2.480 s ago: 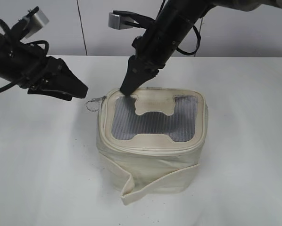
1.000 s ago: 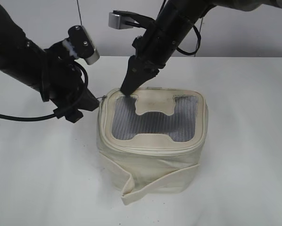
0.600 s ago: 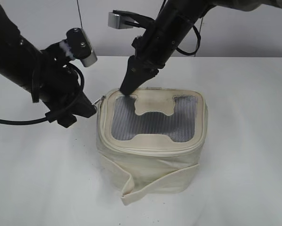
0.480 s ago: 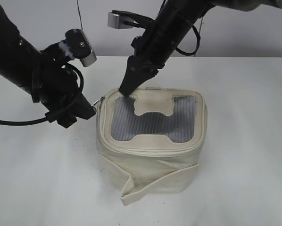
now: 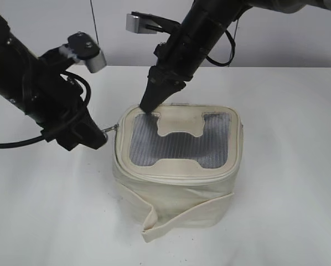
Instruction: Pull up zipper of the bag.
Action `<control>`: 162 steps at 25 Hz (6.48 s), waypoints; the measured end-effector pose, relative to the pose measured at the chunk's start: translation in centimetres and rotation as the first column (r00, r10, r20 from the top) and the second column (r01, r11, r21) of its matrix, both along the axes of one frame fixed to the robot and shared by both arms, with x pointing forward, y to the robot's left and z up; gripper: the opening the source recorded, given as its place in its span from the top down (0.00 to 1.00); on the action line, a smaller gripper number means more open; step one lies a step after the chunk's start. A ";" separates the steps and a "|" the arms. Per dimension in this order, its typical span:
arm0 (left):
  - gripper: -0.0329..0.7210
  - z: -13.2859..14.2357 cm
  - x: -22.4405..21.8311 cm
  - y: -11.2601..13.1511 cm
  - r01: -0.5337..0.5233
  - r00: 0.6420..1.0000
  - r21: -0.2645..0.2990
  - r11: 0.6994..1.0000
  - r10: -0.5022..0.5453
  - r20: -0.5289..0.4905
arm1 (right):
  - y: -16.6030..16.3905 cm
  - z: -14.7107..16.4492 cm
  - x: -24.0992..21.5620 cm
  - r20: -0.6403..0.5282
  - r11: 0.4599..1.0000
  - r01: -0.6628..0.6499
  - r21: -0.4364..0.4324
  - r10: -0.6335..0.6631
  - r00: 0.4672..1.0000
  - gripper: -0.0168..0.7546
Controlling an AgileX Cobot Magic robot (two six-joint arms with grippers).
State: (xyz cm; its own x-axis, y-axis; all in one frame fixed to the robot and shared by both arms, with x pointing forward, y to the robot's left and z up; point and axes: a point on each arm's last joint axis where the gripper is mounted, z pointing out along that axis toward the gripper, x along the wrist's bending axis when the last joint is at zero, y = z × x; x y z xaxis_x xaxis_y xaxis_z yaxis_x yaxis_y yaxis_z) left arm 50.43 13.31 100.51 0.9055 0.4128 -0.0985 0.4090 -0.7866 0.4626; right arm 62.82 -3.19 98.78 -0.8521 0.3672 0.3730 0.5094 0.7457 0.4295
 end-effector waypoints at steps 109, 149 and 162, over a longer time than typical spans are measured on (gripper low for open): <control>0.32 6.0 7.1 -12.6 -0.022 0.999 -0.074 0.997 0.024 0.032 | -16.6 9.1 0.4 0.077 0.852 0.519 -0.066 -0.514 0.854 0.39; 0.86 -0.5 8.5 -18.0 0.114 0.976 -0.112 0.987 -0.132 -0.172 | -20.3 6.7 -7.2 -0.092 0.795 0.587 -0.152 -0.602 0.793 0.39; 0.86 1.2 7.8 -17.5 0.137 0.979 -0.089 0.987 -0.148 -0.139 | -20.2 1.3 -9.0 -0.083 0.834 0.539 -0.112 -0.549 0.832 0.44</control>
